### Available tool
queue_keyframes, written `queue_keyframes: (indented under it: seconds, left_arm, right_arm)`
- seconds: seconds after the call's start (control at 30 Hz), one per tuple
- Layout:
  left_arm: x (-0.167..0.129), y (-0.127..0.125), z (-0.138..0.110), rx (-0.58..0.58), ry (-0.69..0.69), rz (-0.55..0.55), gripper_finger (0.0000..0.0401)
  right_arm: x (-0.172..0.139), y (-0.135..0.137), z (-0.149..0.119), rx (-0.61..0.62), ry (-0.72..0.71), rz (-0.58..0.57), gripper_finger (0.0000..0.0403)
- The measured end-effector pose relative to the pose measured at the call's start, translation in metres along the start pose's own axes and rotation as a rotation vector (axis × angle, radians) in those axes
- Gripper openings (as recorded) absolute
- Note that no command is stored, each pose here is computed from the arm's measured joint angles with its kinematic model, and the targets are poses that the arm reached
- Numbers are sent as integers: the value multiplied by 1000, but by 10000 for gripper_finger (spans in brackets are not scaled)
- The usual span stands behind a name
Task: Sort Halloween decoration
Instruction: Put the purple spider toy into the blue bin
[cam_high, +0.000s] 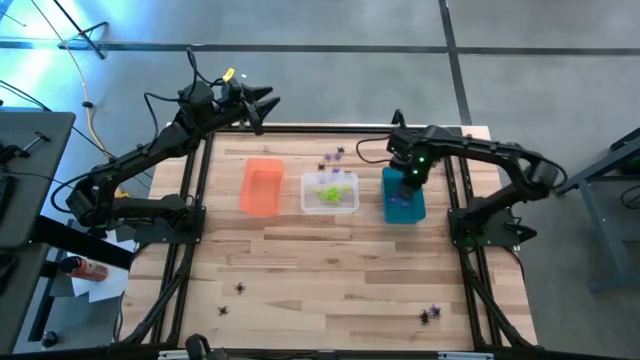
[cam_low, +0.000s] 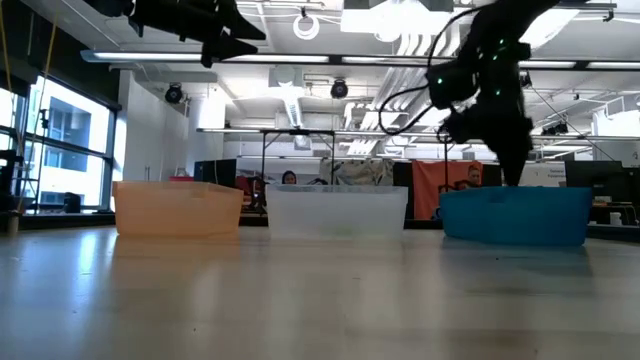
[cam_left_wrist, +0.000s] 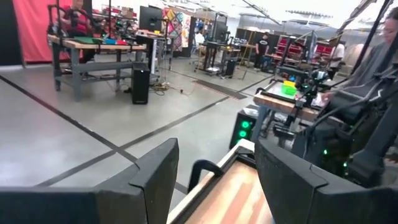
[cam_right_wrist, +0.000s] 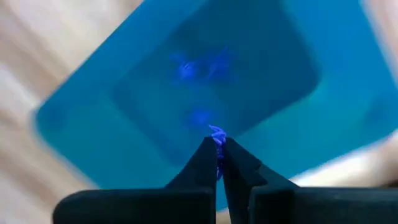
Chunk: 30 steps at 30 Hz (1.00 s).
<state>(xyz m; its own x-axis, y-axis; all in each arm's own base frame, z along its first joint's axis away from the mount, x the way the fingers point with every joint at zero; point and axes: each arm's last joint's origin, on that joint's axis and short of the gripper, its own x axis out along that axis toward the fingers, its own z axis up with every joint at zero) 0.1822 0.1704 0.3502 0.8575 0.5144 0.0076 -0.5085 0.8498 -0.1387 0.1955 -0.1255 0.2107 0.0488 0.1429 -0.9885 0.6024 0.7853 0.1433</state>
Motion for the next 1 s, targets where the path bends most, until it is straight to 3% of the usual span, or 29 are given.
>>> queue_keyframes:
  seconds: [0.17,0.33,0.63,0.9,1.0]
  left_arm:
    - [0,1,0,4,-3,19,200]
    - [0,1,0,14,-3,25,200]
    - [0,1,0,47,-4,38,200]
    - [0,1,0,48,-4,39,200]
    - [0,1,0,48,-4,40,200]
  right_arm:
    - [20,-4,20,-269,-5,-73,1]
    - [32,-7,27,-400,39,-94,1]
    - [62,-12,39,-489,120,-96,1]
    - [64,-12,45,-493,73,-106,1]
    - [64,-12,45,-492,77,-104,21]
